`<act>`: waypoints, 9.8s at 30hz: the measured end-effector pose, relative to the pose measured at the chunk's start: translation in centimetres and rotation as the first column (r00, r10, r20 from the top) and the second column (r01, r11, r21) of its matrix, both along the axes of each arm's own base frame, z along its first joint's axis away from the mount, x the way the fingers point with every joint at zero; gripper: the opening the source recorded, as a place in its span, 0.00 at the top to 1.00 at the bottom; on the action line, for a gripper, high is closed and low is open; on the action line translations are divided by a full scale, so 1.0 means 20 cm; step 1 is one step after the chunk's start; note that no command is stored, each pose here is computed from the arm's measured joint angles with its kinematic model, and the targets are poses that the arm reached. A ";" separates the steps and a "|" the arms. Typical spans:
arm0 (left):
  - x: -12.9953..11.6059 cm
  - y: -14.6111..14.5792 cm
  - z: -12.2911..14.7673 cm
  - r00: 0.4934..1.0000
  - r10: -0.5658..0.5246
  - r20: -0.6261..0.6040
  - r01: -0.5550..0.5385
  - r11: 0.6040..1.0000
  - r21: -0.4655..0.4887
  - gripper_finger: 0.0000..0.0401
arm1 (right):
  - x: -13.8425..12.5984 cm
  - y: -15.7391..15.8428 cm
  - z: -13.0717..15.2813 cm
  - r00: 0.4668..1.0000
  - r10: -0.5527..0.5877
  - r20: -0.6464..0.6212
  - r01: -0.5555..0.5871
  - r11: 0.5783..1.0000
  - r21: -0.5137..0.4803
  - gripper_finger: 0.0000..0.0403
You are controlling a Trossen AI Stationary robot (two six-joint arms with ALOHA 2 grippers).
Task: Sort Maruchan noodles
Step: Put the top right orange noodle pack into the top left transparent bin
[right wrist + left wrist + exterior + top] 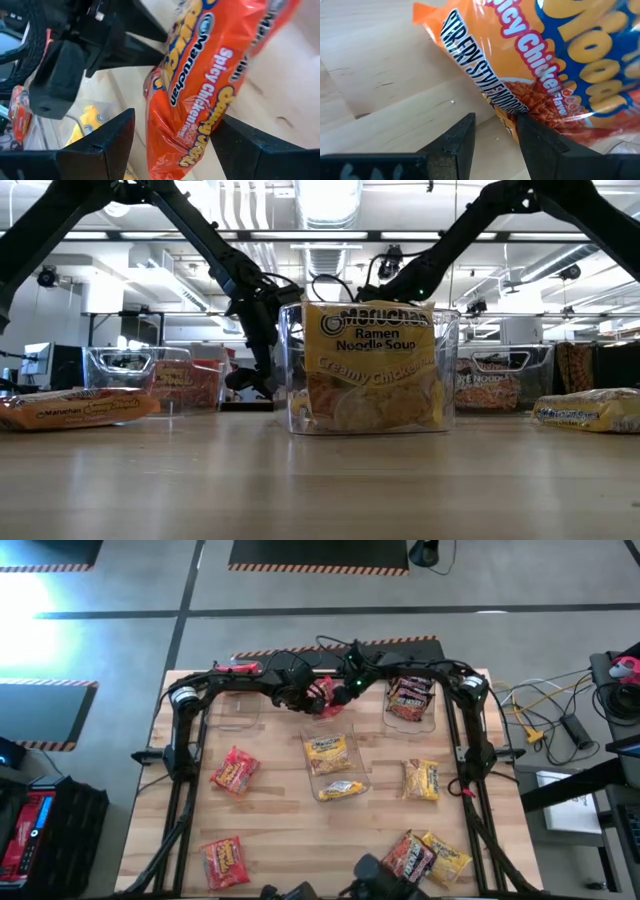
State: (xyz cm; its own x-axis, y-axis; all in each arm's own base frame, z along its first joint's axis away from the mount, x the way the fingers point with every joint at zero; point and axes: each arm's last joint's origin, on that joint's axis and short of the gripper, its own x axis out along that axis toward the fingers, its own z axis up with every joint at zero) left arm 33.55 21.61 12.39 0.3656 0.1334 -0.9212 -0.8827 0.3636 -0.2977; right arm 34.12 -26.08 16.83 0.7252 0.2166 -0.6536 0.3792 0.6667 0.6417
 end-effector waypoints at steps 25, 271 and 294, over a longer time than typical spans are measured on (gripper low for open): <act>0.00 0.00 0.00 1.000 -0.021 0.000 0.021 1.000 0.008 0.68 | 0.06 0.02 -0.06 1.000 0.018 -0.008 -0.019 0.997 -0.078 0.63; -0.22 0.01 1.26 0.405 -0.478 0.779 -0.474 0.619 0.626 0.74 | -0.30 0.03 0.81 0.379 0.070 0.923 0.333 0.920 -0.206 0.46; -0.19 -0.05 1.27 0.366 -0.483 0.795 -0.437 0.665 0.605 0.74 | -0.29 0.02 0.88 0.380 0.188 0.906 0.417 0.839 -0.349 0.45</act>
